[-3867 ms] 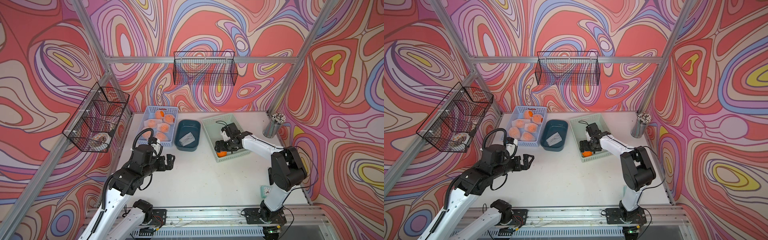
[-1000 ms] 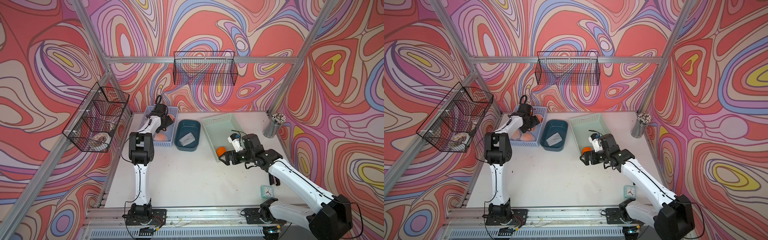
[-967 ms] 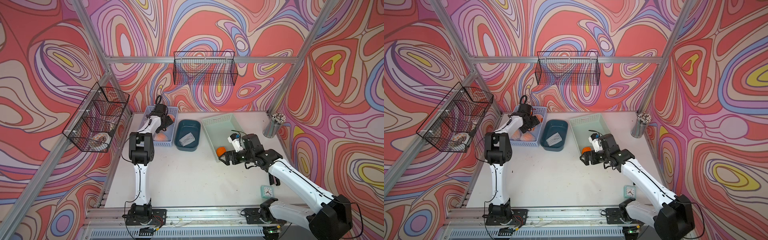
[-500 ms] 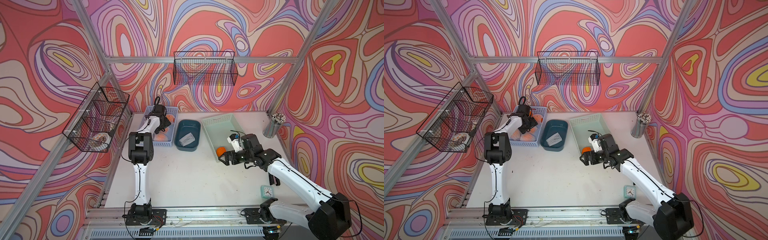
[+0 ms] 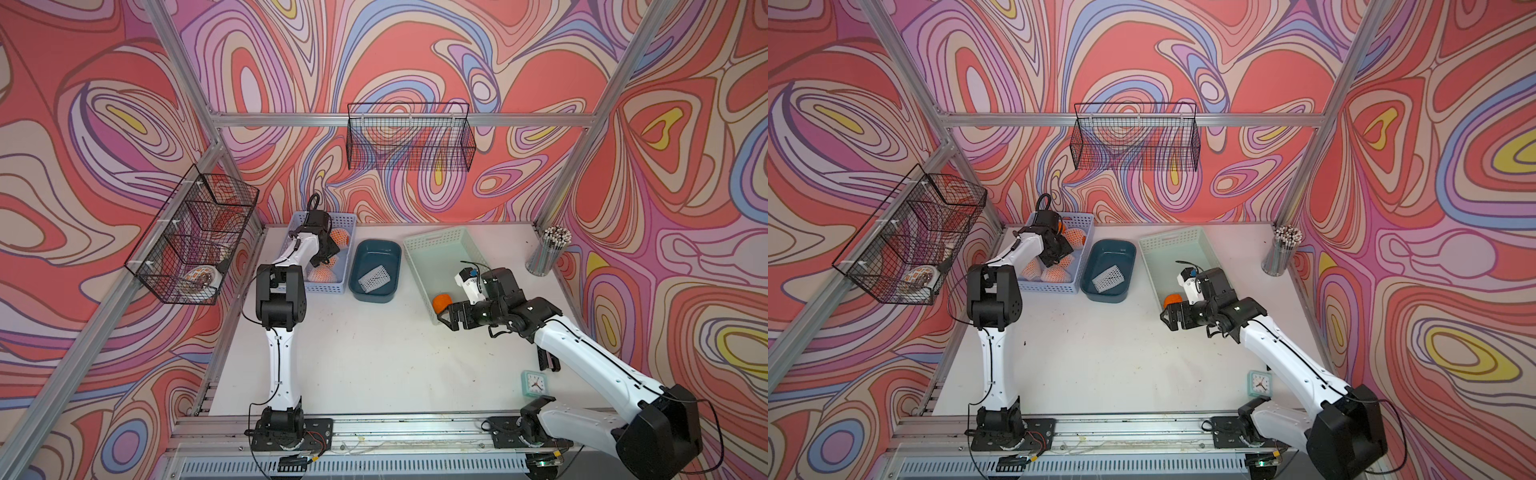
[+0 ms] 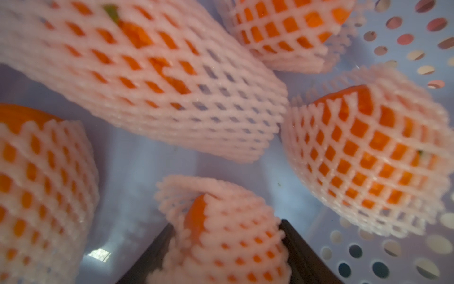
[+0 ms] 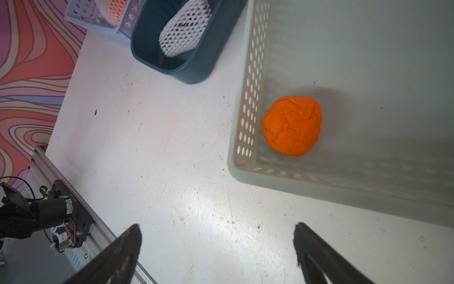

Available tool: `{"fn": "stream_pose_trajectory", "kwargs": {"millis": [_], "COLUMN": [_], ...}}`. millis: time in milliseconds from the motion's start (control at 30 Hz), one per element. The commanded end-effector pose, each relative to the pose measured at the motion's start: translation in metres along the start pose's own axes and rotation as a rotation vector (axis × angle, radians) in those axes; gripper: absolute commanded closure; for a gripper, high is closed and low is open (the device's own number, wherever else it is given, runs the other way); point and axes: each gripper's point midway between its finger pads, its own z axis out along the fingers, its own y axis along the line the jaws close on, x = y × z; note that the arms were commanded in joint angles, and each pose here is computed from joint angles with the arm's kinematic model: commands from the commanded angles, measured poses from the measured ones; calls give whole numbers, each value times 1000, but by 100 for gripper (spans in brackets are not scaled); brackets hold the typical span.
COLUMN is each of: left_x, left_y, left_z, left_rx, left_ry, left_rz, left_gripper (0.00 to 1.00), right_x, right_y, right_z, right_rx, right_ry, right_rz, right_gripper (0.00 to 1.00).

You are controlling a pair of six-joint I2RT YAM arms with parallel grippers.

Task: Remove foam nets from oranges
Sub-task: Pick up the orange from the basket, then place the orange at the center of the board.

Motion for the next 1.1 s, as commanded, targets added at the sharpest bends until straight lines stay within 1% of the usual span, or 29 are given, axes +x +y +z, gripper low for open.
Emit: {"fn": "stream_pose_trajectory", "kwargs": {"millis": [0, 200, 433, 567, 667, 767, 867, 1000, 1067], "left_x": [-2, -14, -26, -31, -29, -18, 2, 43, 72], "left_y": [-6, -20, -23, -33, -42, -54, -69, -77, -79], "left_z": [-23, -56, -99, -134, -162, -189, -215, -241, -247], "left_rx": [52, 144, 173, 188, 185, 185, 194, 216, 238], "left_ry": [-4, -63, -147, -202, -245, -282, -306, -316, -309], "left_rz": [16, 43, 78, 147, 220, 315, 420, 527, 583], "left_gripper": [36, 36, 36, 36, 35, 35, 35, 35, 35], "right_x": [-7, -10, -12, -15, -17, -19, -18, -14, -11], "right_y": [3, 3, 1, 3, 6, 8, 11, 13, 14], "right_z": [-9, -11, -13, -14, -17, -21, -24, -29, -31], "right_rx": [14, 15, 29, 22, 13, 3, -6, -18, -25], "right_ry": [-28, -37, -53, -60, -75, -87, -93, -101, -104], "right_rz": [-21, -15, -11, -7, -2, 3, 10, 21, 26], "right_gripper": [2, 2, 2, 2, 2, 2, 2, 2, 2]}}
